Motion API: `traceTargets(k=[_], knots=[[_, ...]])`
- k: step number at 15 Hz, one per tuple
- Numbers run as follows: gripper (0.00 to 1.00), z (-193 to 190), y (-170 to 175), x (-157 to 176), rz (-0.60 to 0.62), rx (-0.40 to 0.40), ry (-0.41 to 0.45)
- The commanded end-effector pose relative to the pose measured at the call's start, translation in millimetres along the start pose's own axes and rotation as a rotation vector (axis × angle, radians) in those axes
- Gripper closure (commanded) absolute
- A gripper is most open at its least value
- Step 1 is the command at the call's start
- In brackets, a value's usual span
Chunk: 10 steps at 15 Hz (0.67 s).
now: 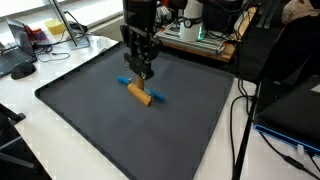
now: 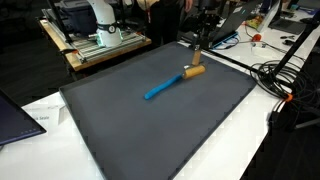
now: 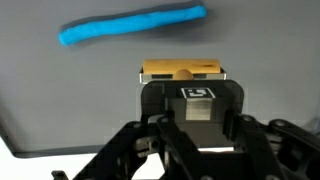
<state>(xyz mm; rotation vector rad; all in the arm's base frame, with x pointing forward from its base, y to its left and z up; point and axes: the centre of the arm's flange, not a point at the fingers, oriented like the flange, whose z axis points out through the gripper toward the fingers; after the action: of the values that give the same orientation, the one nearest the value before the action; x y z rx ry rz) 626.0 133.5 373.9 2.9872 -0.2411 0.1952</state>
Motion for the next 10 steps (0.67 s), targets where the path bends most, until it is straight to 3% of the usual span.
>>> traceTargets(k=[1, 10], knots=[[0.78, -3, 33, 18, -0.003, 0.026, 0.001], [0.78, 4, 106, 28, -0.036, 0.138, -0.041]])
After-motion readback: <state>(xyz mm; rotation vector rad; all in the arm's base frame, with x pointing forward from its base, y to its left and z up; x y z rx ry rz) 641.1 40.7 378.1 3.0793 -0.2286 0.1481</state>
